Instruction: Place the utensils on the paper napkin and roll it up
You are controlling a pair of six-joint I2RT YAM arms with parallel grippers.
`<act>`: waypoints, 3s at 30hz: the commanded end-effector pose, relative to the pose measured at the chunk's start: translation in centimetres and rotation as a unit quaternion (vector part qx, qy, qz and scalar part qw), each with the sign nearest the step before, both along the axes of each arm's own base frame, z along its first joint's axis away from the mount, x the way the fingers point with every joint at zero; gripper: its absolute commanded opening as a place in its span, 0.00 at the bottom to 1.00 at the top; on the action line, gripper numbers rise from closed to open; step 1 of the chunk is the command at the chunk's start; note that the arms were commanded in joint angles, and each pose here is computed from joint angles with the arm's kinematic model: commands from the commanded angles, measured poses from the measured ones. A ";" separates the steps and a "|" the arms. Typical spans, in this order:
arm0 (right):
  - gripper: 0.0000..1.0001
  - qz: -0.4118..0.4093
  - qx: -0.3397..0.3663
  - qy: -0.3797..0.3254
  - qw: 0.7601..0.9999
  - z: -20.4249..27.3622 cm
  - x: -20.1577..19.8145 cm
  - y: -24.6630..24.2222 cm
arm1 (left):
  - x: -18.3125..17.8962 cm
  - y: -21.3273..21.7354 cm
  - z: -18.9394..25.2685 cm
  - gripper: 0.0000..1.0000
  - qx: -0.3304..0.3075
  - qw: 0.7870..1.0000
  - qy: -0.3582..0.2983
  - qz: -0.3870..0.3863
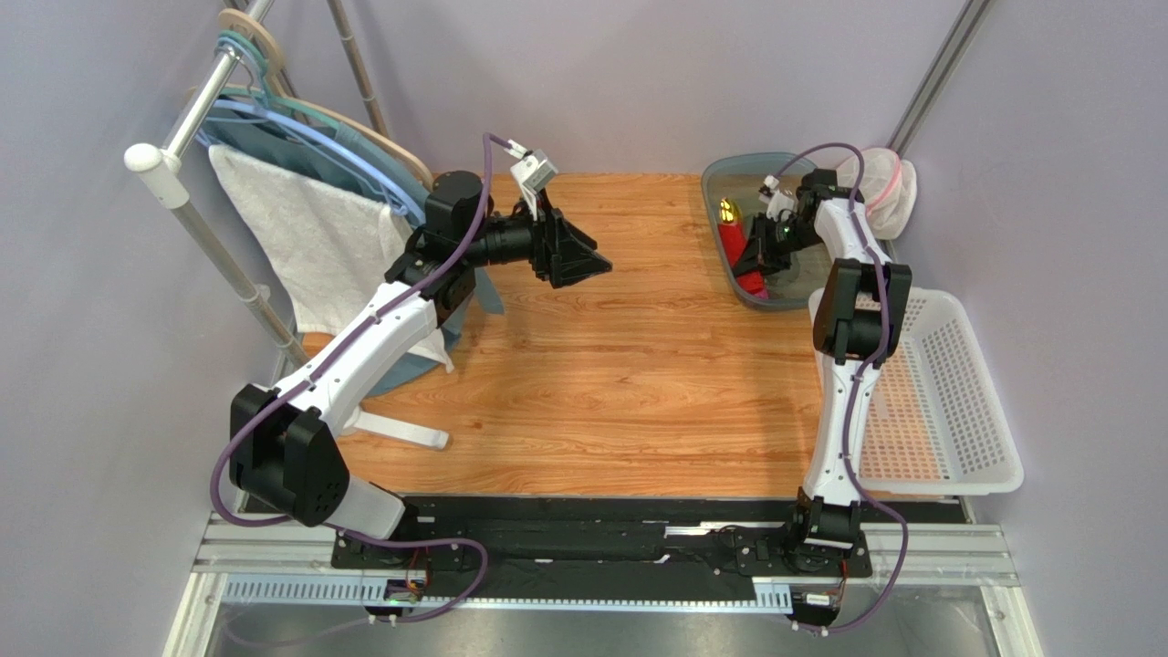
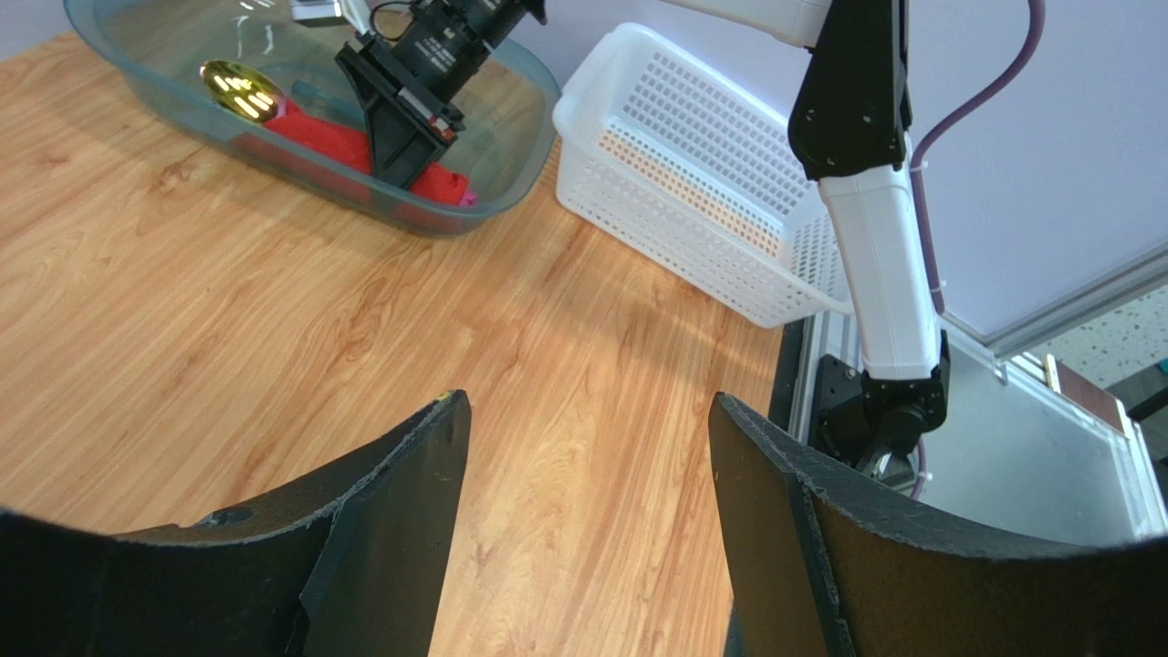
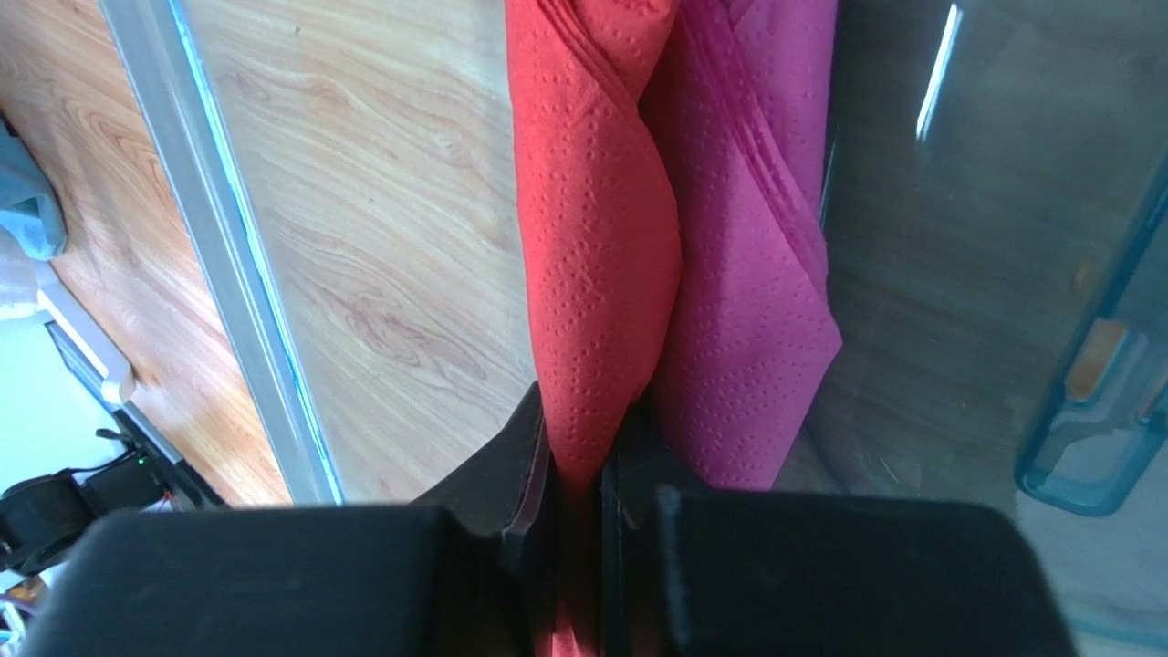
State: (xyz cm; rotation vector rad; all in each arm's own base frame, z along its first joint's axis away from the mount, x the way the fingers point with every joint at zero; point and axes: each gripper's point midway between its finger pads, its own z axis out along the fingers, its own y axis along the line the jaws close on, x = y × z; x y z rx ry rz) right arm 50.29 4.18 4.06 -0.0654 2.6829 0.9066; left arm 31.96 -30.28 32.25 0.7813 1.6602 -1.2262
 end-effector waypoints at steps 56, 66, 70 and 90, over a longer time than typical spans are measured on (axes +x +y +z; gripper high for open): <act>0.34 -0.025 -0.087 -0.064 0.994 5.7 0.9 -2.6 | 0.5 0.1 2.6 0.73 -0.031 0.999 -0.028 -0.007; 0.17 -0.026 -0.112 -0.052 0.992 3.7 1.0 -3.6 | 0.5 0.3 2.6 0.73 -0.030 0.999 -0.027 -0.005; 0.13 -0.028 -0.124 -0.047 0.991 2.8 1.0 -4.5 | 0.5 0.4 2.5 0.73 -0.029 0.999 -0.026 -0.005; 0.22 -0.020 -0.135 -0.048 0.990 2.8 0.5 -4.9 | 1.7 0.7 1.2 0.76 0.009 1.000 -0.008 0.011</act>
